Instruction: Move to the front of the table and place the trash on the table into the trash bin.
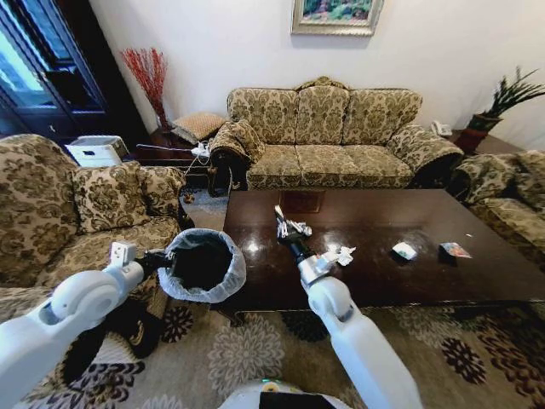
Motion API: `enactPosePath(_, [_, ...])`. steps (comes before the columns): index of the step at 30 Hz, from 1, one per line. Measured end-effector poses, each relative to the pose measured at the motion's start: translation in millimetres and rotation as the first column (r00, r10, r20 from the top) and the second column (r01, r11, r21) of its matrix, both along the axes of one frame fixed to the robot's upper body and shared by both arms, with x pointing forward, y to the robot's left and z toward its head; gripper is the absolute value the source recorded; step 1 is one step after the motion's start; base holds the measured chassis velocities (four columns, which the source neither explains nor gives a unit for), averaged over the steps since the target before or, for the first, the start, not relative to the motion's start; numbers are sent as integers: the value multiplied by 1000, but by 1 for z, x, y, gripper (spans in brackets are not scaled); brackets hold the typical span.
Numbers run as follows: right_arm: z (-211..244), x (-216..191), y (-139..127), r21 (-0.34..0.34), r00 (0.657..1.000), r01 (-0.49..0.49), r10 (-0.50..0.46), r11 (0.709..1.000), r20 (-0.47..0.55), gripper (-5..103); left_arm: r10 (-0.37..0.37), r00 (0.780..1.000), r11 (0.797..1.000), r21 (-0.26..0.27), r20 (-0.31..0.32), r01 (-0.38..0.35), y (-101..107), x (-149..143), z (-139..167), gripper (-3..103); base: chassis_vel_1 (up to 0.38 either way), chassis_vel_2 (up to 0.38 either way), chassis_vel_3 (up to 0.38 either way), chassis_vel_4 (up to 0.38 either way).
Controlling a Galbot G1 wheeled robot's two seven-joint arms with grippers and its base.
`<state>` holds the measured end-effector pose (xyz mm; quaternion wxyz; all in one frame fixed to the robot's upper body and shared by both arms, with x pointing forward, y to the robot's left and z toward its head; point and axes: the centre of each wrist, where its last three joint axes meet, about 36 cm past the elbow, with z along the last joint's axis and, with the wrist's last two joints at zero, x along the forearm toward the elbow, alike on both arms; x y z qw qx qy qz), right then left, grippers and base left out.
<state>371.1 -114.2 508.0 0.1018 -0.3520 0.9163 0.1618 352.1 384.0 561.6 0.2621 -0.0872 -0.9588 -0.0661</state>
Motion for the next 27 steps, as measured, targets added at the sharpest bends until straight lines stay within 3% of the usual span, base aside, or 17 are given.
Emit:
enactPosePath(1, [0,0,0,0,1000,0,0,1000,0,0,0,1000,1000,0,0,0,0,0,0,1,0,0,0,0])
enactPosePath(5, [-6,-33,35,-6,982,-183,182,983,-58,0,-4,1000,1000,-25,7,4,-8,-7,-1,1,0,0,0,0])
enactPosePath(11, [-30,-48,57,-96,970,-236,229,967,-78,4,-15,1000,999,-37,17,16,-17,-13,1,1,0,0,0,0])
enactPosePath(16, [-37,-51,69,-137,969,-238,226,962,-101,25,-40,999,998,-40,15,41,-24,-18,4,1,0,0,0,0])
enactPosePath(19, [-37,-50,70,-141,969,-236,223,961,-102,30,-42,999,998,-37,16,43,-24,-18,5,1,0,0,0,0])
enactPosePath(23, [-38,-46,69,-146,972,-226,214,963,-99,52,-41,999,998,-40,16,42,-24,-18,4,1,0,0,0,0])
enactPosePath(24, [-38,-46,69,-146,972,-226,214,963,-99,52,-41,999,998,-40,16,42,-24,-18,4,1,0,0,0,0])
enactPosePath(27, [-34,-42,63,-96,980,-200,197,975,-31,68,-32,999,999,-39,9,33,-21,-17,2,1,0,0,0,0])
